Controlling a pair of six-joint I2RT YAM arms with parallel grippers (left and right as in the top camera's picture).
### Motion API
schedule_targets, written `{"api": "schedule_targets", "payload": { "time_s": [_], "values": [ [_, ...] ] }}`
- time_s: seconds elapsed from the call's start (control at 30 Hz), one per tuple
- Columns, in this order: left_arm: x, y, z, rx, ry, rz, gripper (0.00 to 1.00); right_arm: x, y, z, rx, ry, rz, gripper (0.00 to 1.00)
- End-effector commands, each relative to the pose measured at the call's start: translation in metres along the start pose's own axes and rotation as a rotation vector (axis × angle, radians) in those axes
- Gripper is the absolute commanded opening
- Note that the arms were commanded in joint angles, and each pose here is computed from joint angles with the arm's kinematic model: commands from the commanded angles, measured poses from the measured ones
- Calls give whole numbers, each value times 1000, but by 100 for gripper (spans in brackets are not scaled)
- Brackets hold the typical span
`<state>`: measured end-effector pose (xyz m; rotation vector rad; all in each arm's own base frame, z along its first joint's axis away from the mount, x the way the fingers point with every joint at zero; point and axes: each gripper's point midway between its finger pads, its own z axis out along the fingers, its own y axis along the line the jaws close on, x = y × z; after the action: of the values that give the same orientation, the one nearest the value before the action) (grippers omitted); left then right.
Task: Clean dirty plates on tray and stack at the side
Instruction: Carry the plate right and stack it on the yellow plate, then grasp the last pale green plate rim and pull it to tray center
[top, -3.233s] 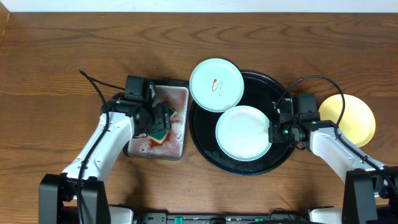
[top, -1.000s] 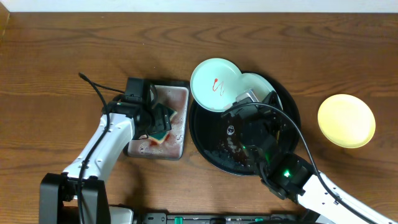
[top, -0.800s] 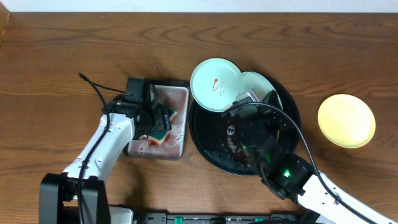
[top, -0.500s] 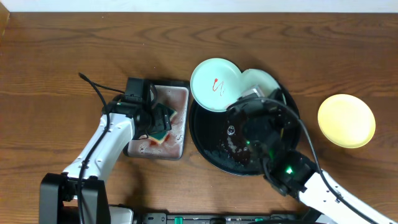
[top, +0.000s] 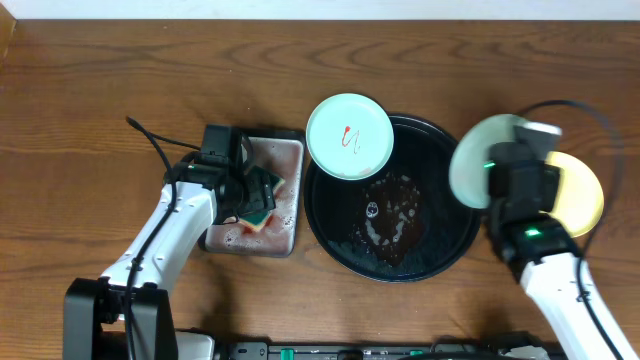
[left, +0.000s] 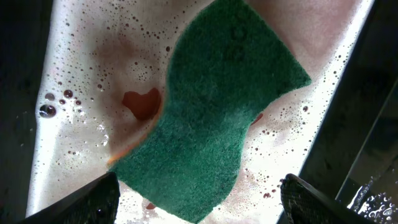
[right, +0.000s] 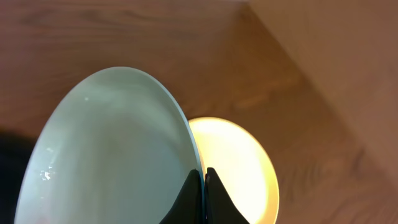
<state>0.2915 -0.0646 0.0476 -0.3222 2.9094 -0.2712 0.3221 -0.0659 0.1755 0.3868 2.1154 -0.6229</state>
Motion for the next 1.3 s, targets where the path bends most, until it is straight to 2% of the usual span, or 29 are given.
{"api": "schedule_targets", "payload": {
  "time_s": [0.0,0.23,0.47,0.6,0.7,0.77,0.8,0.87,0.9,0.93,1.07,1.1,1.23,1.27],
  "values": [
    [4,4,3,-13,13,-9,83,5,-21,20,-35,70,262,1],
    [4,4,3,-13,13,-9,83,45,-67,57,22,244,518,1],
    [4,4,3,-12,13,-9,83,81,-82,80,23,378,604,1],
    [4,4,3,-12,13,-9,83,86,-91,82,45,387,621,1],
    [4,4,3,-12,13,-9,83,85,-89,82,31,389,624,7],
    [4,4,3,-12,13,-9,83,84,-87,82,17,387,628,15],
    [4,4,3,-12,13,-9,83,83,-85,82,5,387,631,23],
    [4,4,3,-12,13,-9,84,81,-80,82,-25,389,637,29],
    [4,4,3,-12,13,-9,84,79,-74,82,-60,388,644,37],
    [4,4,3,-12,13,-9,83,74,-66,82,-114,383,654,40],
    [3,3,3,-11,9,-9,83,45,-17,70,-453,346,632,34],
    [2,3,3,-10,7,-8,83,27,14,53,-663,305,570,34],
    [2,3,3,-10,7,-8,83,20,53,27,-854,281,422,34],
    [2,3,3,-10,7,-8,83,22,63,20,-884,281,376,38]
  ]
}}
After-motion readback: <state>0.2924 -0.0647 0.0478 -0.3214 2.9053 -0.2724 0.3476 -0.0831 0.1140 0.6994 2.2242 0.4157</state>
